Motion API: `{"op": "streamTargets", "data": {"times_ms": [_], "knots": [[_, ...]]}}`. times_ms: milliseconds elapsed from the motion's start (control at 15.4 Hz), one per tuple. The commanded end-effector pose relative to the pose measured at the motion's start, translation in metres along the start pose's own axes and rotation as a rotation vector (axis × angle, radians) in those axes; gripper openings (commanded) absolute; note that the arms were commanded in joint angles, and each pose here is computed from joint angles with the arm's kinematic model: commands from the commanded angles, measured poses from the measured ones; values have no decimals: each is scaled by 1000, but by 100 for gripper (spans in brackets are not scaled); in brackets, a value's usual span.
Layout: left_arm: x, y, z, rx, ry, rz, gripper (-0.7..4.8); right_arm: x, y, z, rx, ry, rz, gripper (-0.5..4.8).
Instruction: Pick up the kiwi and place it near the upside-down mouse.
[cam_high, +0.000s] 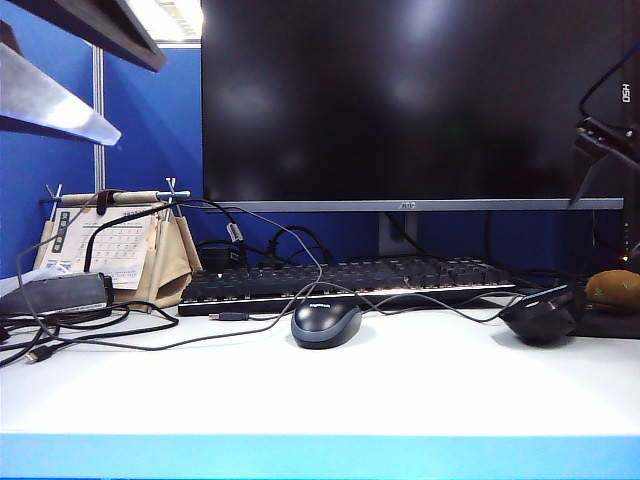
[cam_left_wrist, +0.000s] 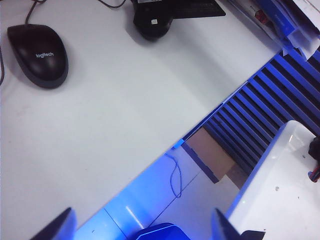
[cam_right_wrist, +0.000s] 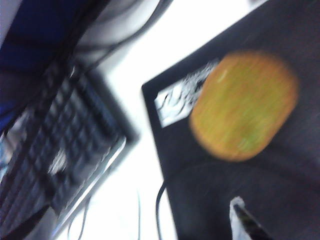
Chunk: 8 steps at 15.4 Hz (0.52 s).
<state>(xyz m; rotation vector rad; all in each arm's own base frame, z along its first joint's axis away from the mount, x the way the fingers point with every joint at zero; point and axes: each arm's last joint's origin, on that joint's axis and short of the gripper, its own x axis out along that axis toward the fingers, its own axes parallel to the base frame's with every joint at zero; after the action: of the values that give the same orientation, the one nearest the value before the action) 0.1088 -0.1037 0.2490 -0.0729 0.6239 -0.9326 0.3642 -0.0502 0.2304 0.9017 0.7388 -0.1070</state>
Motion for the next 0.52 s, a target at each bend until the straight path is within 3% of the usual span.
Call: {"op": "streamTargets", "data": {"times_ms": [65, 518], "knots": [[0, 0, 1, -21, -3, -7, 355, 4, -2, -7, 22, 64, -17, 479], [-1, -1, -5, -69, 68, -47, 355, 17, -9, 3, 36, -72, -62, 479]]}}
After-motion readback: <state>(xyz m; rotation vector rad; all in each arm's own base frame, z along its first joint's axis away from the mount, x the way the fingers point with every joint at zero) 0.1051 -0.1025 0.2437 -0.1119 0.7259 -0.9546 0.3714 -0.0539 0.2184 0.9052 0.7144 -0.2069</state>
